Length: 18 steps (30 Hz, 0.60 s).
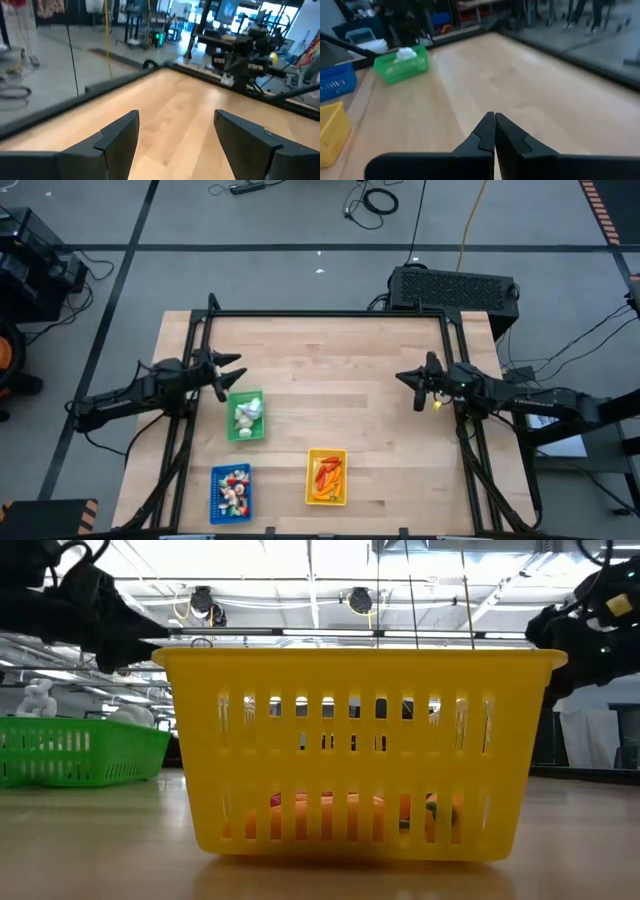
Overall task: Sort produce into baskets
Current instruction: Return to Home Position
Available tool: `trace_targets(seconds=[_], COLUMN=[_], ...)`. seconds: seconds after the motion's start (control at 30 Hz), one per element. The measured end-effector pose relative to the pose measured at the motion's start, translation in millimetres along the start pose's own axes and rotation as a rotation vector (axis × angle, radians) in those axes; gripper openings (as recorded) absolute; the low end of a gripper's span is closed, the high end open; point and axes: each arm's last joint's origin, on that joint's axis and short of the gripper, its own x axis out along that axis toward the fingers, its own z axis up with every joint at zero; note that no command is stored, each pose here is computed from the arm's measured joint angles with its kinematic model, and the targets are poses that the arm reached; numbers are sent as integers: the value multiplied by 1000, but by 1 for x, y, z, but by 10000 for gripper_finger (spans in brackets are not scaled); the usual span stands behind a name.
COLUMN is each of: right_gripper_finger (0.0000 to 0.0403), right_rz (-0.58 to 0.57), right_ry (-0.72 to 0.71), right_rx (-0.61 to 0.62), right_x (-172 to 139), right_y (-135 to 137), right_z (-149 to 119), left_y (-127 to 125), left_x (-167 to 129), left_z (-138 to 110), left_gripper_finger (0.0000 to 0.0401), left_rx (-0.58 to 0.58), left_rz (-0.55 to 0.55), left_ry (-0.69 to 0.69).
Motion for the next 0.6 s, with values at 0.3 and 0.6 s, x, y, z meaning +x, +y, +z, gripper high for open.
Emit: trace_targets(seconds=[0.3,0.6], right_gripper_finger=[0,0], right_rz=[58,86], right_ry=[-114,-111], right_rx=[-191,-252], right_x=[-9,-9], right_y=[6,8], right_z=[8,7], left_y=[1,-1], left_x=[0,0], left_z=[-1,0], left_gripper_finger=[264,264], left_rx=[-26,-7], left_rz=[5,-49], left_ry=[10,10])
